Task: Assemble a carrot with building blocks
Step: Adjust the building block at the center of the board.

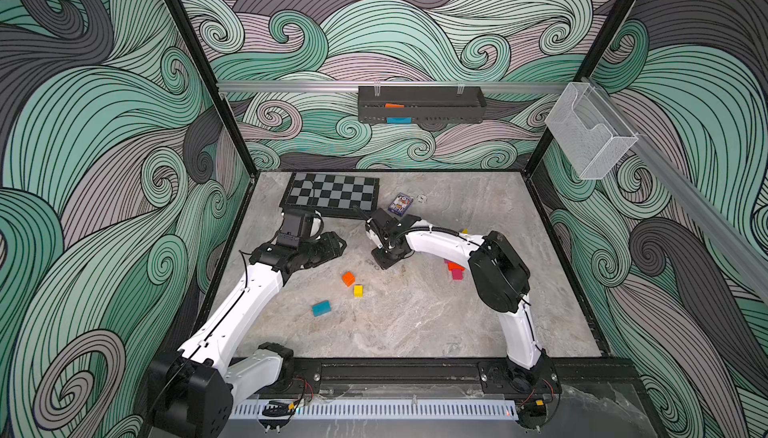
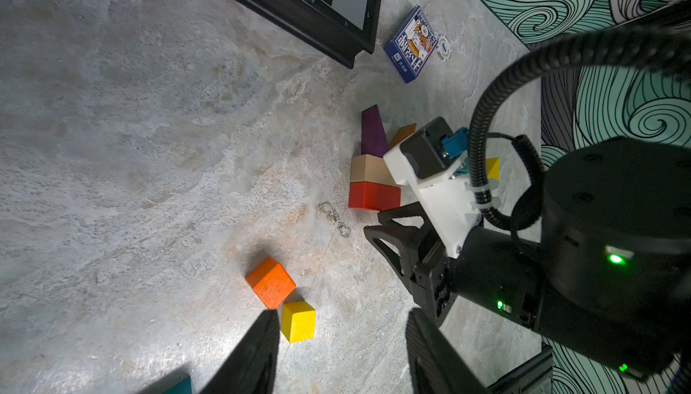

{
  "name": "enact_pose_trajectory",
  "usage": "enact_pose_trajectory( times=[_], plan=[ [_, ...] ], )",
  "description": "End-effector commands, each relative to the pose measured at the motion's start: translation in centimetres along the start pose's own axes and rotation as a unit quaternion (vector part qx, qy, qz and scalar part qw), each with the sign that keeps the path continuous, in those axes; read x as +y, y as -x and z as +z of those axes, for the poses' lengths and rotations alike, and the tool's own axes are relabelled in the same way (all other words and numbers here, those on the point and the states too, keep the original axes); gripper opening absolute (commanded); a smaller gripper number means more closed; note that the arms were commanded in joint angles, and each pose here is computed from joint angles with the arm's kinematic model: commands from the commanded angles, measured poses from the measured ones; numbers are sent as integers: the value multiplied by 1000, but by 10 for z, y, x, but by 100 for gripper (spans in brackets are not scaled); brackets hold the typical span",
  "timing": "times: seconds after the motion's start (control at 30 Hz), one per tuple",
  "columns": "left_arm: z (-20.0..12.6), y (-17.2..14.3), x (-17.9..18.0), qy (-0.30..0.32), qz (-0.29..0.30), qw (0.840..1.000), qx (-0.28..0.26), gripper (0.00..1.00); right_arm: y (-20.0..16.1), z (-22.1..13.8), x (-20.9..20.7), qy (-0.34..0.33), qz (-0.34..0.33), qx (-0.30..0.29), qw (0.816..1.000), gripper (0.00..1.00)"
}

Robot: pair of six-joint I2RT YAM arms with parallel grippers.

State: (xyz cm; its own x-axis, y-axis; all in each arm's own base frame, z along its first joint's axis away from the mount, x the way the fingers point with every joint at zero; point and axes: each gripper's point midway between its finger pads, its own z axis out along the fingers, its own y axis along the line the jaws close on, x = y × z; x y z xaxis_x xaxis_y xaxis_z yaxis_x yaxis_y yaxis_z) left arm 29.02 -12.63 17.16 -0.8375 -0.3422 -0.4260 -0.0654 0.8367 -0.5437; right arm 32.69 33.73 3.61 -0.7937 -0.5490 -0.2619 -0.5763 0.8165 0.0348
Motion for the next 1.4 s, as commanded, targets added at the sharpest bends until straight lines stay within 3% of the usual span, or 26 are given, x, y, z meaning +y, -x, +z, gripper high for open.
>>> enact_pose_trajectory(
  times=[0.0, 0.33, 0.53, 0.77, 1.1, 1.37],
  plan=[
    [-5, 9, -9, -10, 13, 1000, -8, 56, 7, 6, -2, -3, 10, -2, 1000, 29],
    [-5, 10, -9, -11, 15, 1000, -8, 56, 5, 1, -3, -1, 4, -3, 1000, 30],
    [-6, 13, -11, -13, 18, 1000, -13, 56, 19, -36, -2, 16, 11, -39, 999, 33],
    [0, 16, -15, -24, 19, 999, -12, 57, 44, -59, -46, 6, 70, -68, 995, 49],
    [7, 14, -14, -25, 18, 1000, -1, 57, 59, -33, -106, -26, 152, -60, 986, 37],
    [13, 9, -11, -22, 17, 1000, 10, 57, 48, -21, -104, -14, 156, -39, 987, 35]
  ],
)
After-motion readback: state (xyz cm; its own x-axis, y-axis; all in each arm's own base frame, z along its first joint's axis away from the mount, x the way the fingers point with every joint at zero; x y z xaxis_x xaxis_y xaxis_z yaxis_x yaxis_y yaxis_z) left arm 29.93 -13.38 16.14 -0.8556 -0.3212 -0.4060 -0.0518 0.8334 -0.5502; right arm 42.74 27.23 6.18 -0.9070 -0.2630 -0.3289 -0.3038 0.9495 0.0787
